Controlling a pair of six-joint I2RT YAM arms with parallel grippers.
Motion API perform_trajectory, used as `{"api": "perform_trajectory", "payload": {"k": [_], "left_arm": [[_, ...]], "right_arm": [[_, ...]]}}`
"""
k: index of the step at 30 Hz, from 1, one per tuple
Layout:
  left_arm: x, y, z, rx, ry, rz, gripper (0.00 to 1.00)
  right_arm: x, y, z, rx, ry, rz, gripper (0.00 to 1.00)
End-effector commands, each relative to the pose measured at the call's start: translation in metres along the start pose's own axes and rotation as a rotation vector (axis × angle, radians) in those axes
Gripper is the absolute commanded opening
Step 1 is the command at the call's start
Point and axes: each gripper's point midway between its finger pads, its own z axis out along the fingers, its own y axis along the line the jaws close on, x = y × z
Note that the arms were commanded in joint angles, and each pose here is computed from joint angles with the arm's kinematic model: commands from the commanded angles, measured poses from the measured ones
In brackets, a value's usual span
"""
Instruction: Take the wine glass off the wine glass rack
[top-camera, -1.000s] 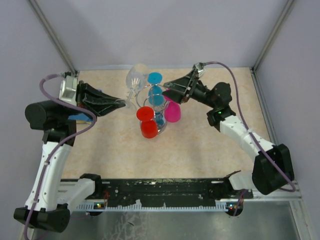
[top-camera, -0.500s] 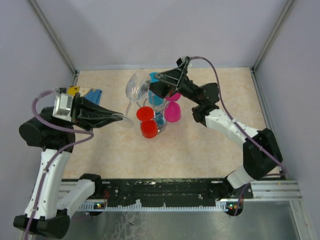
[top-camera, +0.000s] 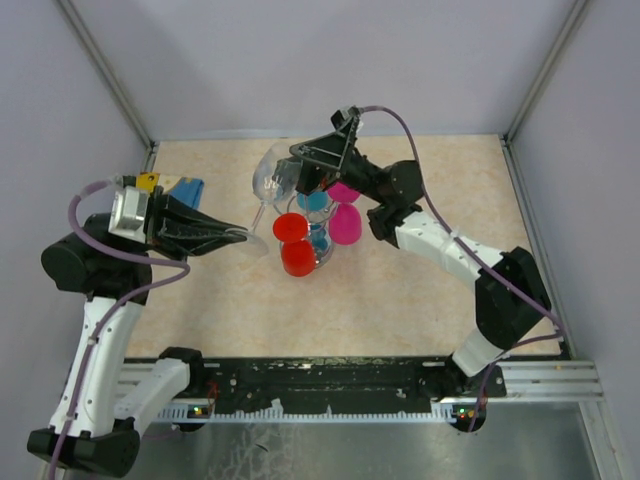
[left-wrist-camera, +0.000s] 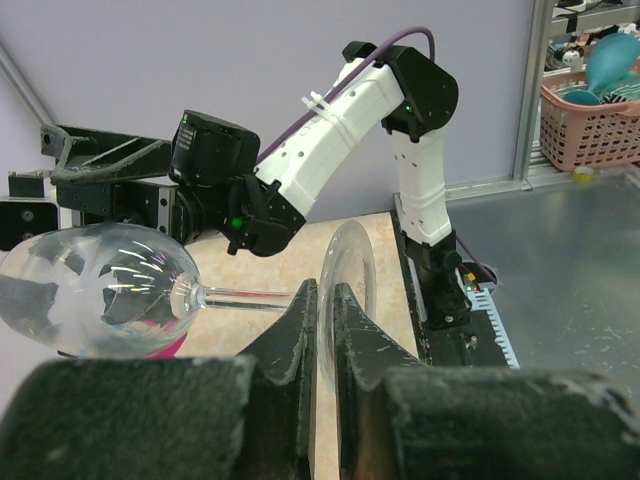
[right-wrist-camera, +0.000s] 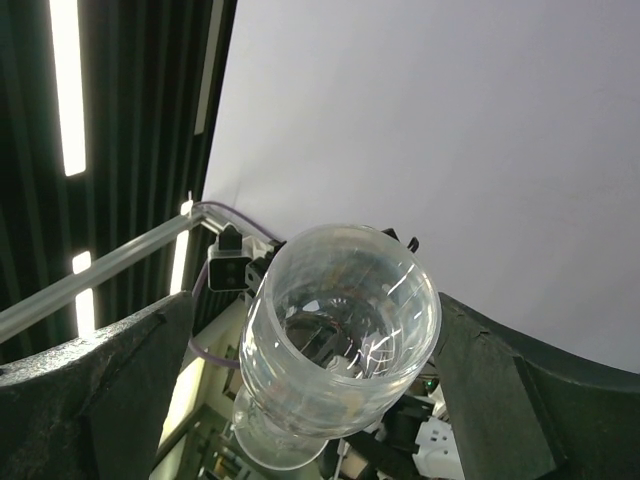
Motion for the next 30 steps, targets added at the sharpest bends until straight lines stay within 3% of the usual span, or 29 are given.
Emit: {"api": "perform_trajectory", "payload": {"k": [1, 21, 30], "left_arm": [[-0.009, -0.005, 0.001, 0.009, -0.01, 0.069, 0.0], [-0.004, 0.003, 0.002, -0.004, -0.002, 0.068, 0.0], [-0.008, 0.0, 0.002, -0.002, -0.003, 0.074, 0.0]], "right_arm": [[0.011, 0.029, 0.009, -0.083, 0.041, -0.042, 0.99], [0.029, 0.026, 0.017, -0.083, 0.08, -0.022, 0.87], [0.031, 0.032, 0.015, -0.1, 0.082, -0.027, 0.76]]}}
